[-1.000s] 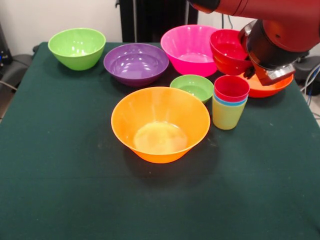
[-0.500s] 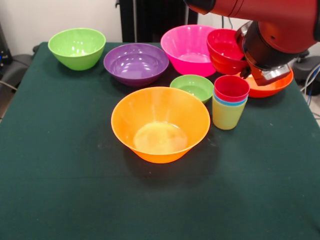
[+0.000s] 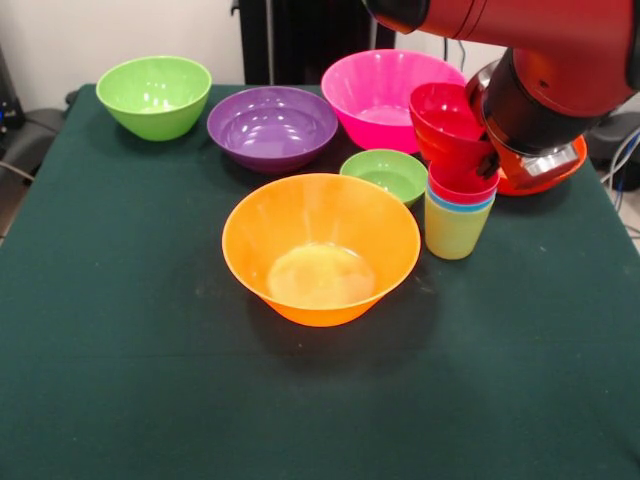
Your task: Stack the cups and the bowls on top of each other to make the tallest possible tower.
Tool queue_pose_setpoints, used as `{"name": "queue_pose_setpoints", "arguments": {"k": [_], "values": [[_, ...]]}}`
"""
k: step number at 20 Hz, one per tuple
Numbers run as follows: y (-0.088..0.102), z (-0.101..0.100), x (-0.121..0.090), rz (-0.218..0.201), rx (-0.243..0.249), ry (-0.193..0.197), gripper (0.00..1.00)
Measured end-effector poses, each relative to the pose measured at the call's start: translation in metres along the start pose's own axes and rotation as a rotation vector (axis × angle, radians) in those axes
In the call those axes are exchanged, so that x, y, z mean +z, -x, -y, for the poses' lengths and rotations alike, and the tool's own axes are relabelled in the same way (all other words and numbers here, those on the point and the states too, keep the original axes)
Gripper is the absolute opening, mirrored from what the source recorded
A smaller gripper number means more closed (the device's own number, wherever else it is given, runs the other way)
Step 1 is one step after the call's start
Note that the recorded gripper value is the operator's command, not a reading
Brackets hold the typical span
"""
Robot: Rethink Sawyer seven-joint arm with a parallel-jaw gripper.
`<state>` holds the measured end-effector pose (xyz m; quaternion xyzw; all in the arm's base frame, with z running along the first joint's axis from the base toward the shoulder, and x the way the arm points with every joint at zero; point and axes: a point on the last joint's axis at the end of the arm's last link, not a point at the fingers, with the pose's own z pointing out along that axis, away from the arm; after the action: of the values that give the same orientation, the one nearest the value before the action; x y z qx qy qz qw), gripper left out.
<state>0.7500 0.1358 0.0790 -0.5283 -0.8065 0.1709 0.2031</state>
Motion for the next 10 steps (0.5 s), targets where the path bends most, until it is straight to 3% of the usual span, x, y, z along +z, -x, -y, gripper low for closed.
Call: {"name": "queue_pose_setpoints", "arguments": {"k": [10], "values": [[0.0055, -0.0098, -0.0003, 0.041, 0.000, 0.073, 0.00]]}}
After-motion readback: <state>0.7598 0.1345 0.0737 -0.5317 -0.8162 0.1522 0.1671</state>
